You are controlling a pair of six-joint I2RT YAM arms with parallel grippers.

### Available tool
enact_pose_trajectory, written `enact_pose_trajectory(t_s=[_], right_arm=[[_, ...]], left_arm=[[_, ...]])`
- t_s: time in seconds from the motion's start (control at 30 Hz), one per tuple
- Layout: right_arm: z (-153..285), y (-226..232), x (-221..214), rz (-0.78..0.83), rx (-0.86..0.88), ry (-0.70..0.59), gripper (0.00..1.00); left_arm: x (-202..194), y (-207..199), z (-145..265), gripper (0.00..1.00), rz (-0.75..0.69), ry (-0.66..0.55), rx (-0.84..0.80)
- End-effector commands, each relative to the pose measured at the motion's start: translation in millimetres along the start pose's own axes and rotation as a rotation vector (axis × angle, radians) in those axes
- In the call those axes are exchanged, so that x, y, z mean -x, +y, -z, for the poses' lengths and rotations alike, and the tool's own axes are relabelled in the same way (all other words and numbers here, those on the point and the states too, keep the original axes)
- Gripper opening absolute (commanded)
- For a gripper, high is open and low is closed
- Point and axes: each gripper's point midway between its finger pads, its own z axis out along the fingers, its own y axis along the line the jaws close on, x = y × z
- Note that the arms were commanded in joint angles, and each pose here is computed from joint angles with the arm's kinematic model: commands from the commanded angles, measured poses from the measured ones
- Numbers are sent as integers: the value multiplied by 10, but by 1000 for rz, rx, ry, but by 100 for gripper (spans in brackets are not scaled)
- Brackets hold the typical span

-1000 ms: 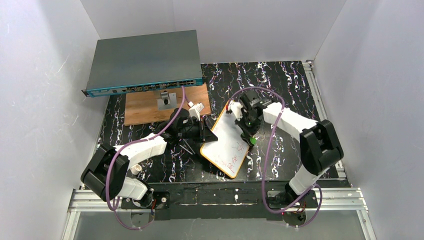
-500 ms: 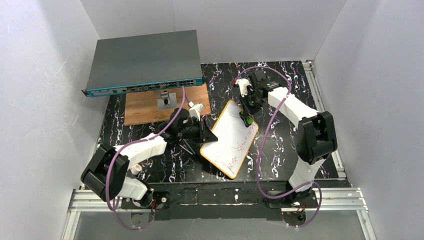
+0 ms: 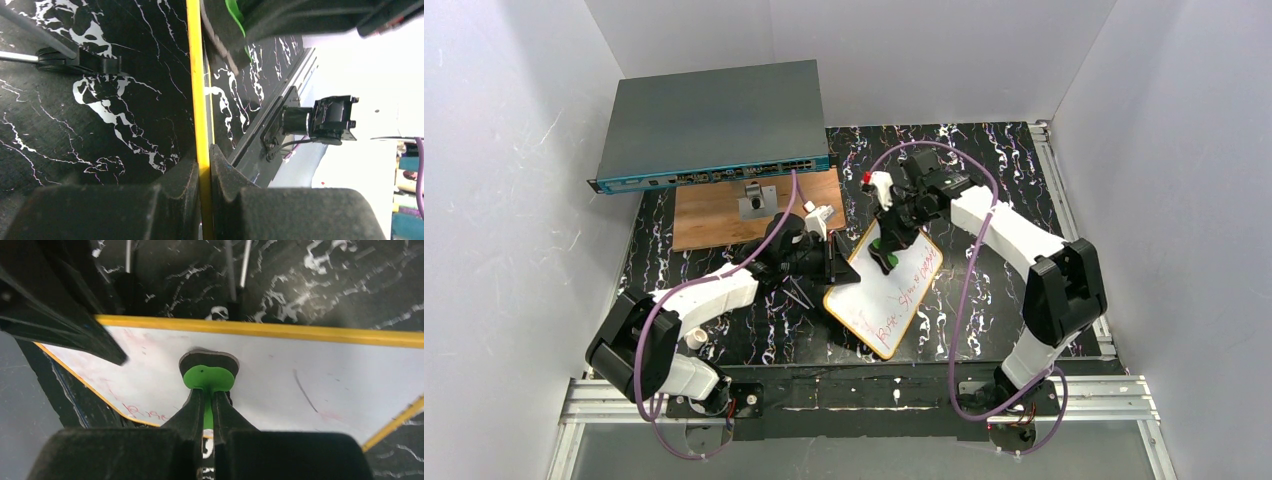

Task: Erase the whiteboard
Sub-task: Erase the whiteboard at the center of the board, then place the whiteboard eraser at the center of the board.

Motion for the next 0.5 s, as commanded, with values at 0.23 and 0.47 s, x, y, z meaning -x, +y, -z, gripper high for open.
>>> enact_pose_trajectory(t_s=[0.23, 0.47], right_arm=[[770, -534, -1153, -166, -253, 99, 1], [568, -780, -1728, -342, -387, 222, 9]], left_arm=[[141, -355, 198, 0, -258, 28, -47], [253, -438, 379, 0, -339, 29, 5]])
